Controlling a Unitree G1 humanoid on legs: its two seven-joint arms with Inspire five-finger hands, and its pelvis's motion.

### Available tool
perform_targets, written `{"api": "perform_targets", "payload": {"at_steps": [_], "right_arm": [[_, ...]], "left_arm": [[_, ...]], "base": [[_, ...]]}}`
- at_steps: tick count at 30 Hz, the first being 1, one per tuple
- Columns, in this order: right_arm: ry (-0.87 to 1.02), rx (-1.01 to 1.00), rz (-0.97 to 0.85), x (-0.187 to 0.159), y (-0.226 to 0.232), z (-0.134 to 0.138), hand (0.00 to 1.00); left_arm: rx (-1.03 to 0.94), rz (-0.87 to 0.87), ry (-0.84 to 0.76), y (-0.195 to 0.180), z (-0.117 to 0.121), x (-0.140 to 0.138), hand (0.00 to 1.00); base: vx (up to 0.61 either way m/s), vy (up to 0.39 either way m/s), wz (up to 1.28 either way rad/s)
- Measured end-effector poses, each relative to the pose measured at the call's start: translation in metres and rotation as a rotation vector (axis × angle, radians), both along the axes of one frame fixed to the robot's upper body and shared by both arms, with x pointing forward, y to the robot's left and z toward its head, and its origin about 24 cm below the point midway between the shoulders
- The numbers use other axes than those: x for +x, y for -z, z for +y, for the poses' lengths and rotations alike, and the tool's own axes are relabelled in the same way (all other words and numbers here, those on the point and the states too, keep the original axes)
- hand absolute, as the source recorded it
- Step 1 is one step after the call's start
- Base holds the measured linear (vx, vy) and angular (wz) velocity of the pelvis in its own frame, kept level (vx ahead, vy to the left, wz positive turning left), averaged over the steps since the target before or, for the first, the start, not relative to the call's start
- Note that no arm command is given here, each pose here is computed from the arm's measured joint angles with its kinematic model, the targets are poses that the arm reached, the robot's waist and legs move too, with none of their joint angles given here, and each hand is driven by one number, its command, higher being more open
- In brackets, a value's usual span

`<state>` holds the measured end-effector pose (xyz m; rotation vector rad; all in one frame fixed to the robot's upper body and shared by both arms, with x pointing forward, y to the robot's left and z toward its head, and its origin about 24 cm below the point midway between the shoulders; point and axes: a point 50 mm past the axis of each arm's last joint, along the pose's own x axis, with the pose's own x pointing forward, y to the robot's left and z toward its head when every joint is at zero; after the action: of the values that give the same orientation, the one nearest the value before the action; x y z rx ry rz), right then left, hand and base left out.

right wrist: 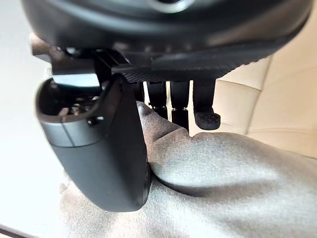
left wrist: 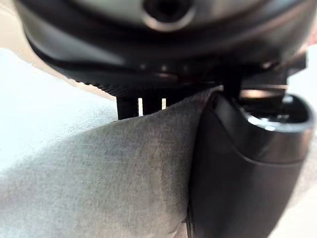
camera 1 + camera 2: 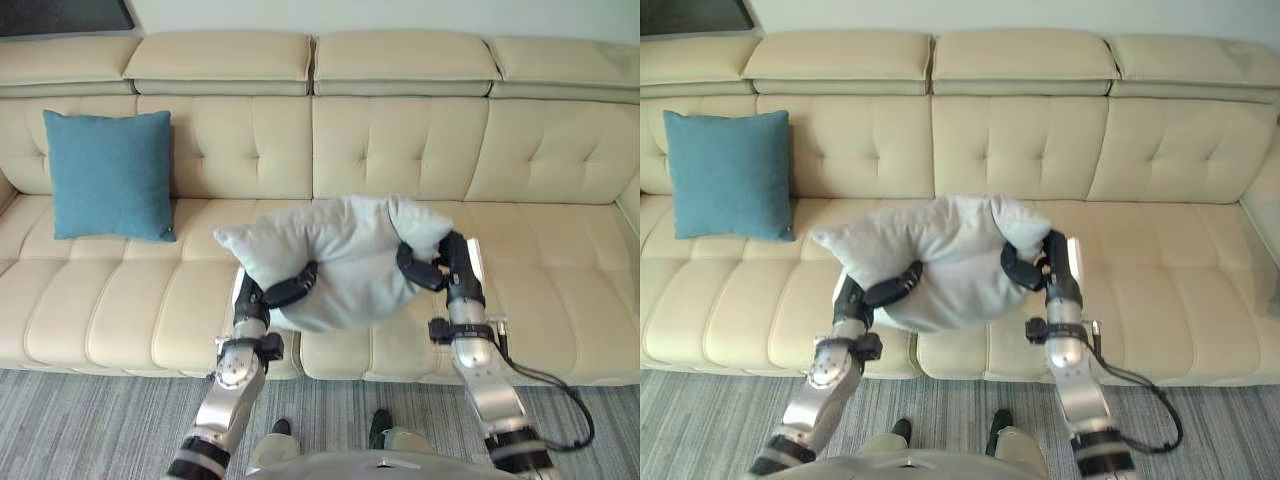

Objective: Pick up cushions and gather them together orderly.

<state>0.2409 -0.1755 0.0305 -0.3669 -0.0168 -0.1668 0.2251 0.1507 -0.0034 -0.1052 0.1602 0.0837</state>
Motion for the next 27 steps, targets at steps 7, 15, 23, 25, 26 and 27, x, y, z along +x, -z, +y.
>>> {"api": "perform_targets", "payload": {"at_steps": [7,15,23,25,26,27], "right_arm": [[-0.010,-0.021,-0.225,0.055,-0.057,0.017,0.00],[0.026,-0.051,-0.359,0.107,-0.114,0.037,0.00],[0.084,0.004,-0.429,0.141,-0.169,0.039,0.00],[0.091,0.030,-0.477,0.145,-0.189,0.041,1.00],[0.091,0.038,-0.511,0.146,-0.201,0.044,1.00],[0.090,0.042,-0.528,0.146,-0.207,0.046,1.00]], "left_arm": [[0.062,-0.206,-0.058,-0.051,0.007,0.048,0.00],[0.151,-0.375,-0.148,-0.113,0.017,0.110,0.00],[0.194,-0.502,-0.202,-0.183,0.016,0.154,0.00],[0.196,-0.553,-0.215,-0.206,0.015,0.161,1.00],[0.178,-0.586,-0.234,-0.219,0.017,0.164,1.00],[0.173,-0.601,-0.241,-0.225,0.018,0.164,1.00]], "base": [[-0.02,0.007,0.03],[-0.09,-0.004,-0.02],[-0.04,0.009,-0.05],[-0.01,0.008,-0.10],[0.00,0.000,-0.06],[0.00,-0.005,-0.04]]}}
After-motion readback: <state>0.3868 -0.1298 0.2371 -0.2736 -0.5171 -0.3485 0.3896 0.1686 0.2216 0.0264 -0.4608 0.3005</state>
